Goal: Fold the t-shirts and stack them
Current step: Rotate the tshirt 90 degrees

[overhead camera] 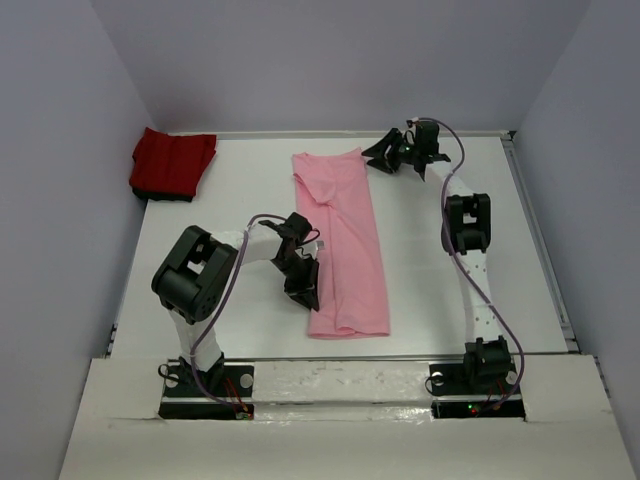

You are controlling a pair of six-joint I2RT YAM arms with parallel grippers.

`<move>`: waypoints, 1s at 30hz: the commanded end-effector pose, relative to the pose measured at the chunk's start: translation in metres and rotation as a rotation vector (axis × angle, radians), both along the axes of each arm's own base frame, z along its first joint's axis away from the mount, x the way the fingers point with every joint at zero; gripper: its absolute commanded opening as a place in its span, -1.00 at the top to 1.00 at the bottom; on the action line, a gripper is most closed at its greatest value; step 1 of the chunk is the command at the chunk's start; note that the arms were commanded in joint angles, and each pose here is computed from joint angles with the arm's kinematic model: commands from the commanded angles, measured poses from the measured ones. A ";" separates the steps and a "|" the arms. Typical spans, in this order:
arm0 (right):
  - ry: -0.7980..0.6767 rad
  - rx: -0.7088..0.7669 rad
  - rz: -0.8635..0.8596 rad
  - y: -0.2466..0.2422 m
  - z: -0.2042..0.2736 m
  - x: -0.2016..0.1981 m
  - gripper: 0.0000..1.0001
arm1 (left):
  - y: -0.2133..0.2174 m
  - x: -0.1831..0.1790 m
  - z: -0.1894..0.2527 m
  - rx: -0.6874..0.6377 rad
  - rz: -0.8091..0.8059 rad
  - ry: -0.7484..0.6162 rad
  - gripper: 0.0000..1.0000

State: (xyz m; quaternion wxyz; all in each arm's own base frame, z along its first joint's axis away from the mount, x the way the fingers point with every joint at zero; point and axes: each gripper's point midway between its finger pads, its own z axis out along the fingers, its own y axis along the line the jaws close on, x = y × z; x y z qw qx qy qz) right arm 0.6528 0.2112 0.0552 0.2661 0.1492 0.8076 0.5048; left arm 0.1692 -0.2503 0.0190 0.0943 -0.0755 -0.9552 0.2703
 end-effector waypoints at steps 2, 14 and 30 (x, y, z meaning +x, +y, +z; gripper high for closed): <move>-0.090 -0.050 -0.021 -0.033 0.033 0.003 -0.10 | 0.001 -0.006 0.011 -0.001 0.000 0.004 0.55; 0.132 -0.088 0.064 -0.064 0.031 -0.095 -0.12 | -0.004 0.018 0.017 0.034 0.023 -0.062 -0.63; 0.424 -0.087 0.192 -0.064 0.037 -0.323 -0.15 | 0.010 -0.005 0.028 0.021 0.127 -0.057 -0.69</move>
